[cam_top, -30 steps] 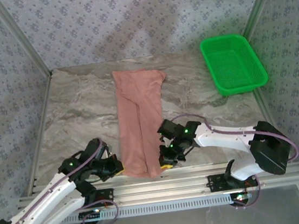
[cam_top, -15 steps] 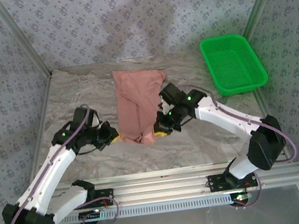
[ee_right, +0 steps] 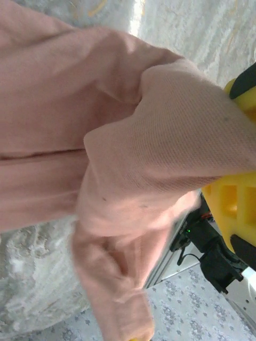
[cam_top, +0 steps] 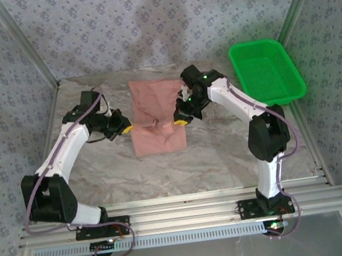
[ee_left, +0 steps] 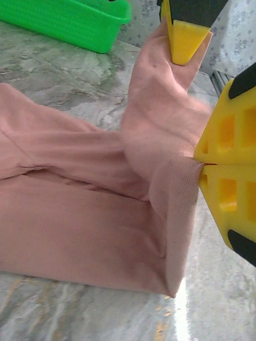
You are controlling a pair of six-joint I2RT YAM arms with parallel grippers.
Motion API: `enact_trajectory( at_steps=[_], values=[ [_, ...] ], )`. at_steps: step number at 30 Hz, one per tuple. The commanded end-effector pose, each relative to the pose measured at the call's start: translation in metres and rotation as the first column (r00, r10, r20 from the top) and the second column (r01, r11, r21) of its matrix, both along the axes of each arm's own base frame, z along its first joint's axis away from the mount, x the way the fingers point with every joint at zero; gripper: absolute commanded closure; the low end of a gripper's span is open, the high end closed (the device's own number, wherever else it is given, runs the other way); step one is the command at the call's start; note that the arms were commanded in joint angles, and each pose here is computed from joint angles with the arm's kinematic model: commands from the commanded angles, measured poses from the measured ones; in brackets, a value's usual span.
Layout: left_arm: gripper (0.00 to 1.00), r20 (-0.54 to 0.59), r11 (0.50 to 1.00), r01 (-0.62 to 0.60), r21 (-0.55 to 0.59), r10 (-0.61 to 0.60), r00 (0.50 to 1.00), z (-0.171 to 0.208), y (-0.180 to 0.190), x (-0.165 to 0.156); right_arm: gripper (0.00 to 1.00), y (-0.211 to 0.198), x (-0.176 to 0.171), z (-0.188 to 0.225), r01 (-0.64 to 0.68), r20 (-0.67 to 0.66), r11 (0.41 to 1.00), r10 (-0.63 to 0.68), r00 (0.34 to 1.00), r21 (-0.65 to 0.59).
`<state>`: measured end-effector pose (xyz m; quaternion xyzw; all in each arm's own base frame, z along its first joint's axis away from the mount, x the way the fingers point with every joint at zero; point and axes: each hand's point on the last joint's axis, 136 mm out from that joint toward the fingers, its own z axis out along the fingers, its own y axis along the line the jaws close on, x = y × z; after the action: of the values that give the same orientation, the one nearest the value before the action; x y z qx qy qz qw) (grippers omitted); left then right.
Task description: Fold and stack the t-shirts
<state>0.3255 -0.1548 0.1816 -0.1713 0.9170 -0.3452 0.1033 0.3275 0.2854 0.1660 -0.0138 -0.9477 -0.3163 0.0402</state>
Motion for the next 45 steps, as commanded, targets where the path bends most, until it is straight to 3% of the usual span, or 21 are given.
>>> enact_trajectory(
  at_steps=[1,17,24,28,31,35,38,40,45],
  values=[
    [1.00,0.073,0.999,0.043,-0.017,-0.042,0.996,0.011,-0.003,0.024,0.96,-0.011,0.007,-0.003,-0.025,-0.021,1.000,0.025,0.999,-0.015],
    [1.00,0.028,0.997,0.079,-0.001,-0.079,0.996,-0.037,-0.011,0.096,0.94,-0.027,0.072,-0.051,0.031,-0.072,0.999,-0.032,0.997,-0.005],
    [1.00,-0.027,0.998,0.063,0.029,-0.063,0.998,-0.076,-0.008,0.126,0.92,-0.031,0.104,-0.084,0.081,-0.103,0.997,-0.080,0.991,0.007],
    [1.00,-0.034,0.998,0.051,0.025,-0.050,0.998,-0.092,-0.006,0.147,0.84,-0.030,0.124,-0.100,0.107,-0.095,0.994,-0.104,0.990,0.022],
    [1.00,-0.042,0.999,0.036,0.024,-0.035,0.999,-0.099,-0.003,0.159,0.72,-0.030,0.144,-0.105,0.136,-0.073,0.990,-0.132,0.989,0.050],
    [0.75,-0.021,1.000,-0.006,-0.009,0.006,1.000,-0.089,0.003,0.177,0.51,-0.026,0.172,-0.084,0.165,-0.003,0.978,-0.166,0.986,0.130],
    [0.49,0.085,0.997,-0.030,-0.065,0.035,0.996,-0.040,0.001,0.194,0.49,-0.023,0.186,-0.033,0.153,0.119,0.971,-0.177,0.977,0.184],
    [0.32,0.161,0.995,-0.043,-0.086,0.057,0.985,-0.001,0.001,0.200,0.42,-0.025,0.186,-0.001,0.150,0.184,0.968,-0.188,0.965,0.202],
    [0.27,0.261,0.994,-0.025,-0.104,0.051,0.964,0.072,0.000,0.188,0.39,-0.043,0.160,0.054,0.147,0.278,0.974,-0.191,0.942,0.171]
  ],
)
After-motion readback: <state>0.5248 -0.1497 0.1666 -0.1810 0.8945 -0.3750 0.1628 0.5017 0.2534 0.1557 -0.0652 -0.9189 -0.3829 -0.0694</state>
